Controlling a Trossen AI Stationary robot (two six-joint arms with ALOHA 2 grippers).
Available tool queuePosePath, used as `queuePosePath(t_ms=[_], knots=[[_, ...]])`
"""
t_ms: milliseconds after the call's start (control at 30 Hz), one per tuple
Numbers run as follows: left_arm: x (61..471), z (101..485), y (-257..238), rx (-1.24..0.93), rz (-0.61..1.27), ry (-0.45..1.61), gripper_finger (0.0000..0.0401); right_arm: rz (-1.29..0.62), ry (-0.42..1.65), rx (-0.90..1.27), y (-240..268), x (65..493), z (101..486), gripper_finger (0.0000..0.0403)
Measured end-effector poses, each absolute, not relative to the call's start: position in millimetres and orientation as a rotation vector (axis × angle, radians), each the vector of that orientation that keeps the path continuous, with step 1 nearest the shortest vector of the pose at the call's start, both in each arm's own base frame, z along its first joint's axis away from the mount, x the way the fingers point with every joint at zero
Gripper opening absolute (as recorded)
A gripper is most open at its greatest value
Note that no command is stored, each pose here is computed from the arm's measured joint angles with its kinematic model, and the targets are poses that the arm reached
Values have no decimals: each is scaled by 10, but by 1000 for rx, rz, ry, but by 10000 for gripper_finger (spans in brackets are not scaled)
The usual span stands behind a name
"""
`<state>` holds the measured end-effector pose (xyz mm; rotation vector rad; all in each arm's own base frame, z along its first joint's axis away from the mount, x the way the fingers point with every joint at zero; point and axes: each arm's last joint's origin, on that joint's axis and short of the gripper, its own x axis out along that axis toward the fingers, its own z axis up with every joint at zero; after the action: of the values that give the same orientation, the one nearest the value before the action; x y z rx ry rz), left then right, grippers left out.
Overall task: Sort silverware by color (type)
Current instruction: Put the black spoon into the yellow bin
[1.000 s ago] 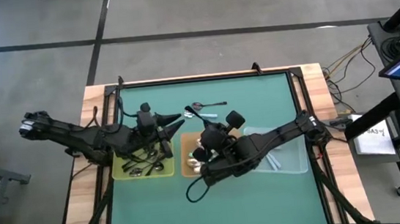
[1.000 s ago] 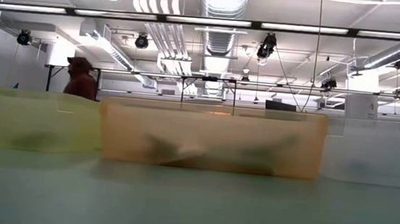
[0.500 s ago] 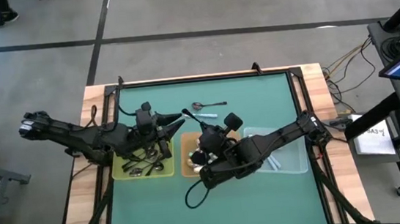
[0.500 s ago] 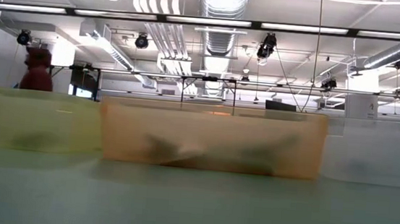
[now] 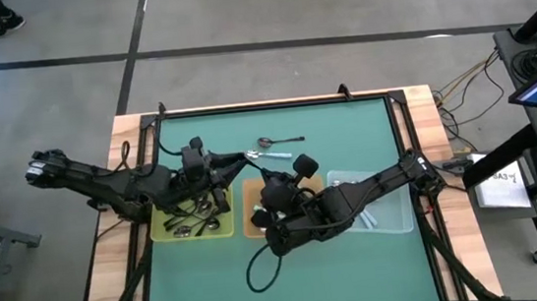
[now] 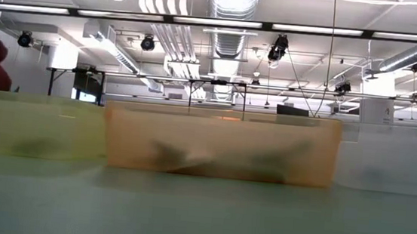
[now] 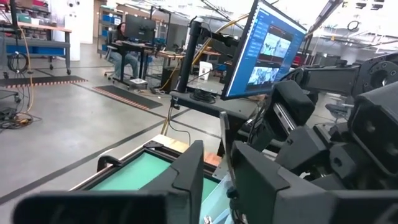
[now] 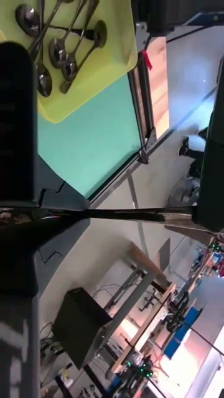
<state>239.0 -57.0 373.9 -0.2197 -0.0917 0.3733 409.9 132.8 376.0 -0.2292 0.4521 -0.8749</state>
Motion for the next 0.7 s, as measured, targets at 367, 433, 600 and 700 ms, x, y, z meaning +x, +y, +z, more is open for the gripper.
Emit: queuePosePath(t_ms=[367, 433, 600, 700], knots=[[2391, 3746, -582, -198, 327, -89, 2, -851, 468, -233, 1354, 4096, 3746, 9], [2391, 3746, -583, -197, 321, -87, 1, -849, 471, -236, 1354, 4095, 3745, 12], [2383, 3738, -581, -188, 317, -73, 1, -809, 503, -252, 1354, 4088, 3755, 22], [2347, 3724, -556, -169, 339, -43, 0, -759, 534, -256, 1351, 4059, 3790, 24]])
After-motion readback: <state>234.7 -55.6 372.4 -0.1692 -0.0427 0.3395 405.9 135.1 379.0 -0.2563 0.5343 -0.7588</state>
